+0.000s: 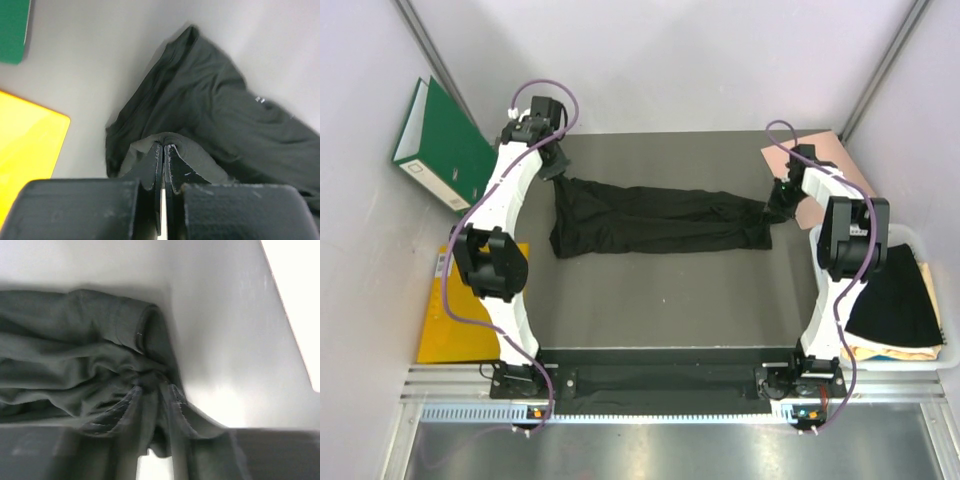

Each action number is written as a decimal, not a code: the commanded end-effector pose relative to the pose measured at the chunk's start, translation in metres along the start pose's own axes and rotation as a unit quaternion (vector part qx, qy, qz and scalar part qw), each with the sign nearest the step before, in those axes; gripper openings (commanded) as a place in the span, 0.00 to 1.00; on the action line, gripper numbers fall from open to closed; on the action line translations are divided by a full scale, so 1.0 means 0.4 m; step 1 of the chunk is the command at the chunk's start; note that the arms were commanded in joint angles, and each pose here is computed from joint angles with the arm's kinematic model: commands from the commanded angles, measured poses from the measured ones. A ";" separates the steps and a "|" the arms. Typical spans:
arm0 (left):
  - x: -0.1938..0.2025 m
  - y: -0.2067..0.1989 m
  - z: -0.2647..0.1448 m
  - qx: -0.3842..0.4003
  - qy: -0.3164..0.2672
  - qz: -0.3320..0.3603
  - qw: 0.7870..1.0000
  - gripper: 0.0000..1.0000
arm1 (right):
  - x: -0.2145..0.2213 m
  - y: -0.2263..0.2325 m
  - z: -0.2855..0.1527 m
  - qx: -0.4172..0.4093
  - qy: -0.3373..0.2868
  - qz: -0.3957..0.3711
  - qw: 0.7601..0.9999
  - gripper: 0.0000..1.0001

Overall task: Fold and stack the t-shirts
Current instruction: Fold the other side of the tshirt into a rectangle, then rotate the tshirt 90 degrees

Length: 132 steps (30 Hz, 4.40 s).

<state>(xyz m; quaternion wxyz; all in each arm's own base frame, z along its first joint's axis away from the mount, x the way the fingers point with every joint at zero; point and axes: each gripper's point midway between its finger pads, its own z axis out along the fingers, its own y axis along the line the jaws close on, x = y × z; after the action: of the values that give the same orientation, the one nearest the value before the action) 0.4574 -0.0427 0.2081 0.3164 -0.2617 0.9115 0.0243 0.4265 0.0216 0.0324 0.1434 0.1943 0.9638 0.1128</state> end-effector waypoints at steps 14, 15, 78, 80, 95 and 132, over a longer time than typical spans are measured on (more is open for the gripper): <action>-0.098 -0.168 0.228 0.120 0.028 -0.041 0.992 0.99 | -0.090 0.069 -0.166 -0.056 -0.117 -0.038 0.991 1.00; -0.092 -0.164 0.239 0.118 0.036 -0.047 0.991 0.99 | -0.091 0.073 -0.187 -0.058 -0.127 -0.043 0.989 1.00; 0.059 -0.368 0.223 0.347 0.129 -0.177 0.912 0.33 | 0.087 0.080 -0.176 -0.124 -0.057 -0.055 0.989 0.93; 0.052 -0.385 0.209 0.392 0.138 -0.210 0.885 0.61 | 0.104 0.077 -0.181 -0.126 -0.055 -0.056 0.989 0.91; 0.050 -0.298 0.079 0.361 0.115 -0.097 0.920 0.99 | 0.026 0.089 -0.249 -0.094 -0.115 -0.123 0.981 0.92; 0.377 -0.065 0.359 0.091 0.231 -0.153 0.957 0.00 | 0.262 0.089 -0.003 -0.091 0.061 -0.030 0.994 0.04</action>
<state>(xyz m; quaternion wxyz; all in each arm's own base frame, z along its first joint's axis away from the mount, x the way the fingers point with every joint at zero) 0.4075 -0.1178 0.0240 0.0751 -0.3611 0.9066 -0.2052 0.4086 0.0875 0.0257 0.1875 0.1133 0.9552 0.1991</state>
